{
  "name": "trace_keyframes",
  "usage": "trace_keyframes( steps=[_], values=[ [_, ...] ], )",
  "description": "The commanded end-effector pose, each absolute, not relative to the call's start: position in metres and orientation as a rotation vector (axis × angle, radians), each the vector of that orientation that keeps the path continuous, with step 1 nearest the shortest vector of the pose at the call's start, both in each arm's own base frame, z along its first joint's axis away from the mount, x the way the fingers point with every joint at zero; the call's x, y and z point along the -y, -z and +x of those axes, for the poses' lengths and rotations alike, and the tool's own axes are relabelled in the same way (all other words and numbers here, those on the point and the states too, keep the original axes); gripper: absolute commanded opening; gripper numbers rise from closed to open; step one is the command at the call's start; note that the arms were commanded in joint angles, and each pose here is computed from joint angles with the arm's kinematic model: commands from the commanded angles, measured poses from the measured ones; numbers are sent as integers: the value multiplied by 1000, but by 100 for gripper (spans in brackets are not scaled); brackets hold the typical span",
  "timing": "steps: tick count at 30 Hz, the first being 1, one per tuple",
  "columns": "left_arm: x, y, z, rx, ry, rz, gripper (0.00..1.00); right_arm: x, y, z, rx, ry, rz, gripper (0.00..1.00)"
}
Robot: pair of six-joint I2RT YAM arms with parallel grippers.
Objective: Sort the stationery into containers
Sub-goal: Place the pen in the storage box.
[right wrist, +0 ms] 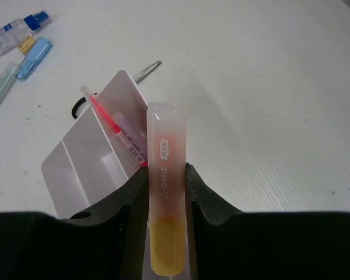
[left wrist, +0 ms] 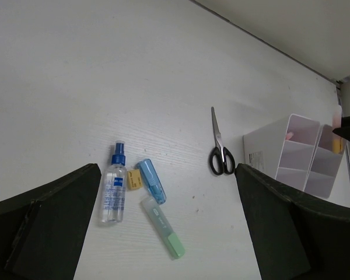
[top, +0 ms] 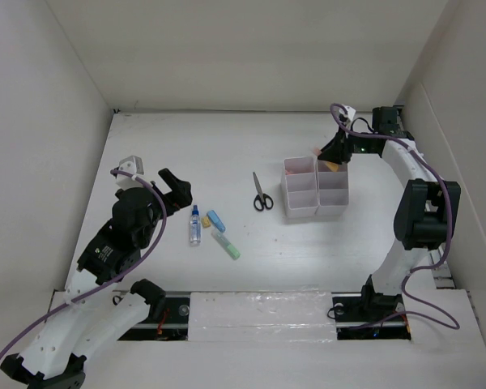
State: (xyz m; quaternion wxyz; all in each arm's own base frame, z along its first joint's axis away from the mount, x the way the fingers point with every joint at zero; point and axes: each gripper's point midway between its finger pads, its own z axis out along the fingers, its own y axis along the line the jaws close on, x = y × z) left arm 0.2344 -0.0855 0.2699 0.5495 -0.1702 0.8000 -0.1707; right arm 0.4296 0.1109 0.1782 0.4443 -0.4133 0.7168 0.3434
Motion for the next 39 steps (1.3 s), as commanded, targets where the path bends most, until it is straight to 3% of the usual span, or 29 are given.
trace_keyframes(
  steps=[1, 27, 39],
  values=[
    [89, -278, 238, -1865, 424, -390, 100, -114, -201, 431, -1648, -851, -1076, 0],
    [99, -279, 237, -1873, 469, -325, 100, -99, -188, 445, -1678, -849, -1080, 1],
    [101, -280, 237, -1868, 476, -311, 100, -102, -189, 438, -1663, -871, -1079, 25]
  ],
)
